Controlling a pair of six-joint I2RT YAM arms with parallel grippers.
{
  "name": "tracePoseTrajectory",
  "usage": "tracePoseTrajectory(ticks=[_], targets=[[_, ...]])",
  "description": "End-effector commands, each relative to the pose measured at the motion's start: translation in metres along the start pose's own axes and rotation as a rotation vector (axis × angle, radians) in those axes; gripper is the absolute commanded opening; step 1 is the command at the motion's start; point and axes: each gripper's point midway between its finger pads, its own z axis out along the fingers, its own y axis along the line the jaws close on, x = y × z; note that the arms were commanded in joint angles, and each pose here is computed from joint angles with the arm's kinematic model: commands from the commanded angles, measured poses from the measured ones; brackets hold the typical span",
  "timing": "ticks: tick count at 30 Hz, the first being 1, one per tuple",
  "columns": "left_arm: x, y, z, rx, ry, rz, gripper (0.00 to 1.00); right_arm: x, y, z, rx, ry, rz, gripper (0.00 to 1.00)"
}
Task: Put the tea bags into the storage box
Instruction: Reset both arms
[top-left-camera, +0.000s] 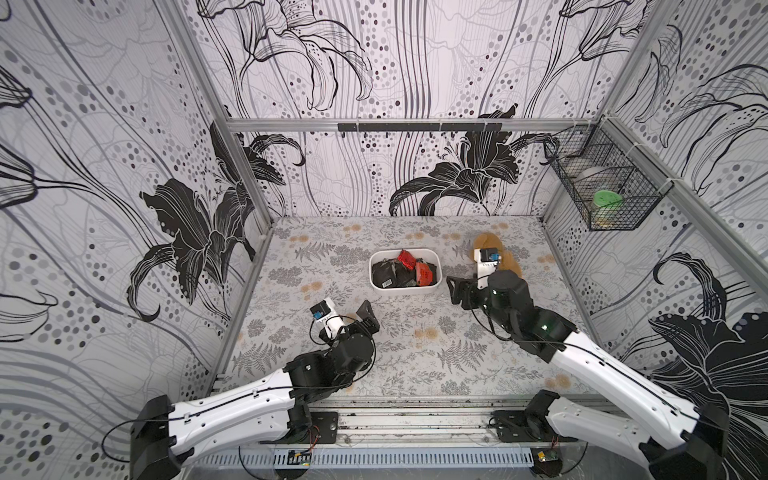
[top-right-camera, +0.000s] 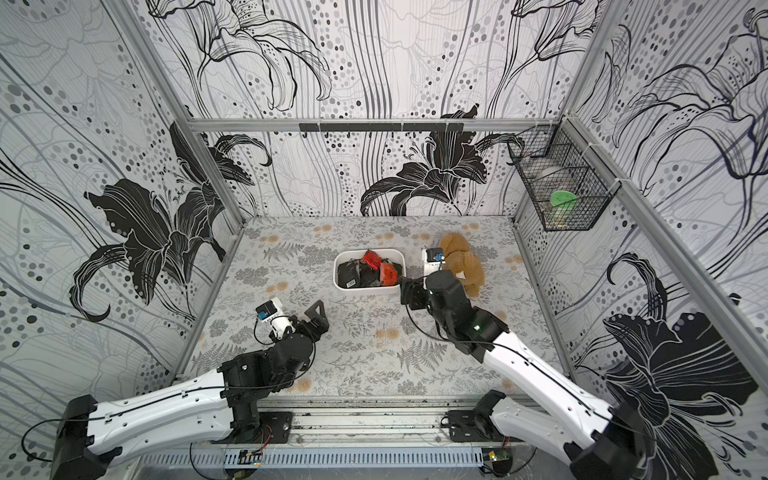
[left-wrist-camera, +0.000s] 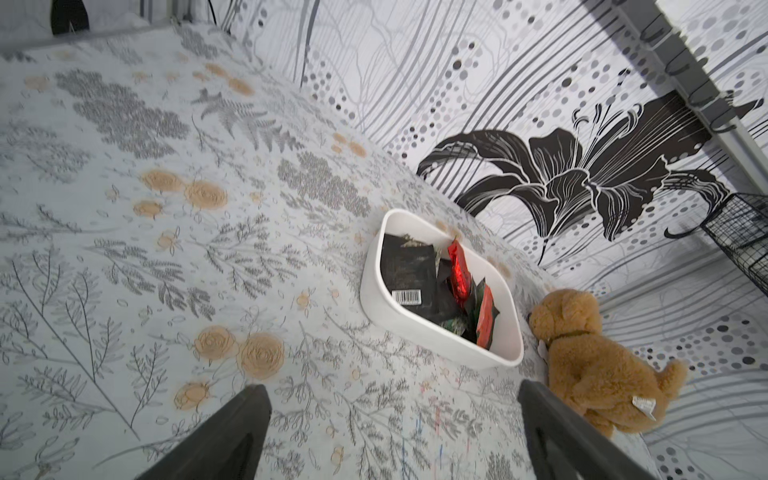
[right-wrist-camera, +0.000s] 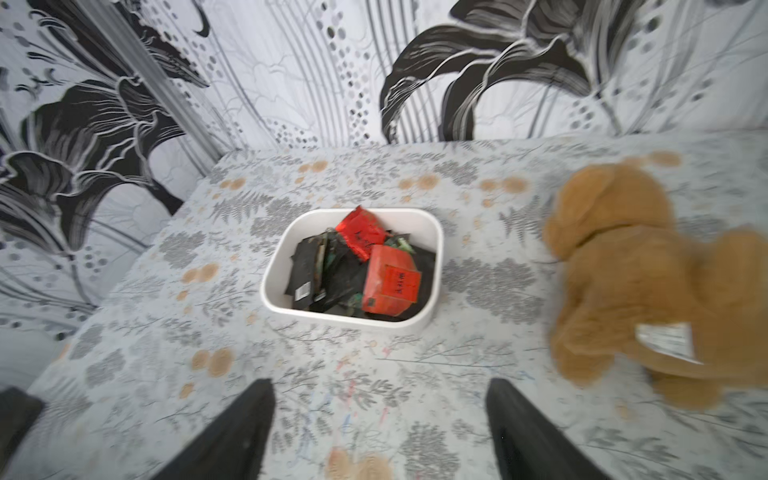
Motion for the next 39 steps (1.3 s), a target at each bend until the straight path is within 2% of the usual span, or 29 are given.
tracePoseTrajectory(ticks=[1, 2, 4, 7, 9, 12, 17, 21, 24, 28, 32, 36, 39], targets=[[-0.034, -0.007, 0.006, -0.060, -0.149, 0.075, 0.97, 0.004, -0.061, -0.019, 0.271, -0.120, 0.108, 0.95], [-0.036, -0.007, 0.010, -0.075, -0.158, 0.097, 0.97, 0.007, -0.075, -0.026, 0.332, -0.150, 0.120, 0.95], [-0.042, 0.000, 0.024, -0.126, -0.186, 0.146, 0.97, 0.008, -0.095, -0.036, 0.428, -0.206, 0.037, 0.95], [-0.052, 0.026, 0.047, -0.236, -0.216, 0.143, 0.97, 0.014, -0.116, -0.040, 0.548, -0.265, -0.066, 0.95], [-0.053, 0.036, 0.064, -0.247, -0.199, 0.153, 0.97, 0.021, -0.120, -0.033, 0.578, -0.275, -0.149, 0.96], [-0.055, 0.039, 0.085, -0.189, -0.176, 0.212, 0.97, 0.030, -0.121, -0.017, 0.572, -0.282, -0.250, 0.96], [-0.073, 0.074, 0.097, -0.260, -0.275, 0.242, 0.97, 0.043, -0.148, 0.005, 0.462, -0.286, -0.208, 0.95], [-0.087, 0.084, 0.107, -0.270, -0.286, 0.283, 0.97, 0.043, -0.176, -0.001, 0.471, -0.345, -0.219, 0.96], [-0.096, 0.096, 0.110, -0.330, -0.300, 0.302, 0.97, 0.050, -0.195, 0.005, 0.513, -0.303, -0.194, 0.95], [-0.102, 0.102, 0.117, -0.333, -0.304, 0.346, 0.97, 0.059, -0.202, 0.020, 0.526, -0.263, -0.219, 0.96], [-0.093, 0.116, 0.116, -0.279, -0.324, 0.385, 0.97, 0.066, -0.215, 0.033, 0.573, -0.232, -0.206, 0.96], [-0.091, 0.118, 0.106, -0.196, -0.409, 0.438, 0.97, 0.067, -0.226, 0.043, 0.586, -0.235, -0.195, 0.96], [-0.086, 0.118, 0.111, -0.170, -0.403, 0.451, 0.97, 0.064, -0.222, 0.049, 0.538, -0.249, -0.217, 0.96]])
